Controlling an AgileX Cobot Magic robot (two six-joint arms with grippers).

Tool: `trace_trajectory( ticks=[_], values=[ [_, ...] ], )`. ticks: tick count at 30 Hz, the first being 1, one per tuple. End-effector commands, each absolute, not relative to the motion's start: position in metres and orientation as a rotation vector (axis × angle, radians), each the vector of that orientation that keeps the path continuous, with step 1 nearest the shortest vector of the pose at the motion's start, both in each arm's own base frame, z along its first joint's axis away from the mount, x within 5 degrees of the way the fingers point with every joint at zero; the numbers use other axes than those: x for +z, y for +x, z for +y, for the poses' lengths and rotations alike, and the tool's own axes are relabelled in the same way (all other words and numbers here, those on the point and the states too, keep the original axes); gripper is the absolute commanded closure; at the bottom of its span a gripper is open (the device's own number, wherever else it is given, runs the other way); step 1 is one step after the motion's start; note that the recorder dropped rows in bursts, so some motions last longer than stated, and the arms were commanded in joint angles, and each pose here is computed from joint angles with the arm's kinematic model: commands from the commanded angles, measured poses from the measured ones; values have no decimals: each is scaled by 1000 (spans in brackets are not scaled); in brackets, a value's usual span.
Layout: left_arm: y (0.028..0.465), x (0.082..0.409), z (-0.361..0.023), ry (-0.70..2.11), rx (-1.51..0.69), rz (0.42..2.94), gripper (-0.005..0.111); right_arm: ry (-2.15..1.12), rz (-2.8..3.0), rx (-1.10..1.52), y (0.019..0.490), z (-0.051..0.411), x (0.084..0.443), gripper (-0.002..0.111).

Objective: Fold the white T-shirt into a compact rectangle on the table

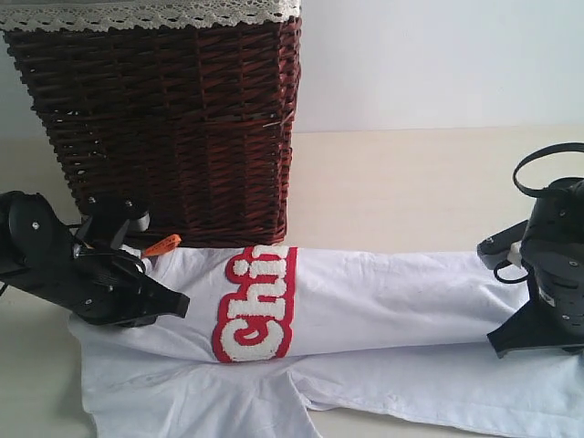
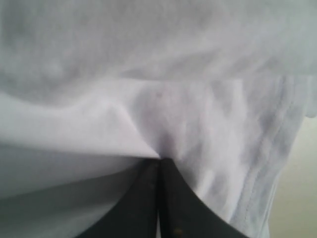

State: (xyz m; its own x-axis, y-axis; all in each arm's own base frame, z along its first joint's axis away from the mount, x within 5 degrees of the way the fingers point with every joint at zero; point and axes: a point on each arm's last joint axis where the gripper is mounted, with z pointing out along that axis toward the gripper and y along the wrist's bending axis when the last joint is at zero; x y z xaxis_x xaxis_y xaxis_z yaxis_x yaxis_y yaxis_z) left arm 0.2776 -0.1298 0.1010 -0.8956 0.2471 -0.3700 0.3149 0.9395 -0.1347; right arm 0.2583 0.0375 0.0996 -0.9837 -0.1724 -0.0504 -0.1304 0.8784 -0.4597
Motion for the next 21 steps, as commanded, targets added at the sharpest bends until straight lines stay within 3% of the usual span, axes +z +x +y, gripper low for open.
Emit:
trace_trajectory(
  ticks=[1,4,9,11,15,18,21],
  values=[
    [265,89,-120,436,-265,2856,107,-225,3019,-754,252,31,93,108],
    [266,101,-121,429,-279,2817,107,-233,2999,-702,255,34,94,108],
    [258,150,-149,517,-339,2575,107,-253,2938,-374,264,53,138,108],
    [253,153,-164,585,-345,2520,107,-336,2880,-196,261,62,155,108],
    [246,145,-178,689,-335,2492,107,-394,2729,-92,266,68,174,108],
    [247,135,-183,712,-317,2490,107,-195,2714,-132,286,51,155,108],
    [251,127,-185,711,-300,2490,107,-198,2862,-260,293,34,123,108]
  ],
)
